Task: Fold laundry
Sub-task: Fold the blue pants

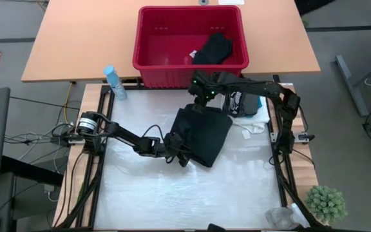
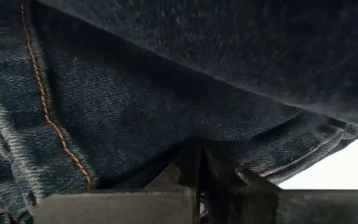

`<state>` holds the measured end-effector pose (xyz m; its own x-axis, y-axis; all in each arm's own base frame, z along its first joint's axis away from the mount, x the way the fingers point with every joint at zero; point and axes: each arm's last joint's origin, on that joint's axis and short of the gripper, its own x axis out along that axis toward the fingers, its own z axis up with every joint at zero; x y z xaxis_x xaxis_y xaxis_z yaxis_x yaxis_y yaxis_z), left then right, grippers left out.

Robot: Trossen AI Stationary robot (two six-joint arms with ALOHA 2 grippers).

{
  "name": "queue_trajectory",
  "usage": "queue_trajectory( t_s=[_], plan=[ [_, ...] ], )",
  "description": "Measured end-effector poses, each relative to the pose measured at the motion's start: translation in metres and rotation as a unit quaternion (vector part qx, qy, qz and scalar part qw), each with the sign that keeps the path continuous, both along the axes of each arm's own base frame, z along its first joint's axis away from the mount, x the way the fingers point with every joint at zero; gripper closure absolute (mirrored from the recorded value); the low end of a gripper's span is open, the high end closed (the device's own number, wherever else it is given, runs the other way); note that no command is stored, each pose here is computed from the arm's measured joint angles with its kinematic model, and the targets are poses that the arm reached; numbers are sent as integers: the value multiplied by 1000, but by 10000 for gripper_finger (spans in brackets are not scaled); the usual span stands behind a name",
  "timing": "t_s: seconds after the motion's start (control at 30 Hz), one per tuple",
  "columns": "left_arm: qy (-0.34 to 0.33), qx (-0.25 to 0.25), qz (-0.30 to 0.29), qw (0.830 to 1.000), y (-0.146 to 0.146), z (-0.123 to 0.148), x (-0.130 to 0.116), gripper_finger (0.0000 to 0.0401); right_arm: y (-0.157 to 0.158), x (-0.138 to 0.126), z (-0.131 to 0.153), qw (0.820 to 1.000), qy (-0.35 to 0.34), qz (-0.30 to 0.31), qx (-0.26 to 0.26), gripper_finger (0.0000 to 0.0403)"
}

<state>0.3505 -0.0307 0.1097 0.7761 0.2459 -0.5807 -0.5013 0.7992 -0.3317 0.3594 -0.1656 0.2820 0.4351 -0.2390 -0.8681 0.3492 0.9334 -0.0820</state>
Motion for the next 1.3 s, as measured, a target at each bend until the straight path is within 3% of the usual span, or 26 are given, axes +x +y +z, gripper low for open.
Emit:
queue_trajectory(
  t_s=[0.2, 0.4, 0.5, 0.63, 0.8, 0.9, 1.07, 1.3],
  plan=[
    [-11, -12, -3, 1000, 0, 4, 1, 401, 1, -9, 30, 999, 0, -7, 36, 232],
    [-13, -13, -3, 1000, 0, 4, 1, 401, 35, -34, 48, 995, 13, 27, 92, 248],
    [-14, -14, -1, 1000, 0, 4, 1, 401, 52, -46, 41, 991, 1, 35, 127, 262],
    [-15, -14, -1, 1000, 0, 4, 1, 401, 78, -59, 29, 988, -65, 34, 138, 276],
    [-17, -16, -1, 1000, 0, 5, 1, 401, 98, -58, 0, 980, -117, 16, 160, 286],
    [-20, -22, -8, 1000, 0, 7, 1, 401, 105, -58, -15, 981, -100, 11, 163, 289],
    [-29, -27, -13, 999, 0, 13, 1, 401, 108, -59, -40, 989, -98, -13, 111, 291],
    [-67, -17, -25, 997, 1, 45, -1, 401, 93, -53, -71, 990, -84, -34, 109, 292]
  ],
)
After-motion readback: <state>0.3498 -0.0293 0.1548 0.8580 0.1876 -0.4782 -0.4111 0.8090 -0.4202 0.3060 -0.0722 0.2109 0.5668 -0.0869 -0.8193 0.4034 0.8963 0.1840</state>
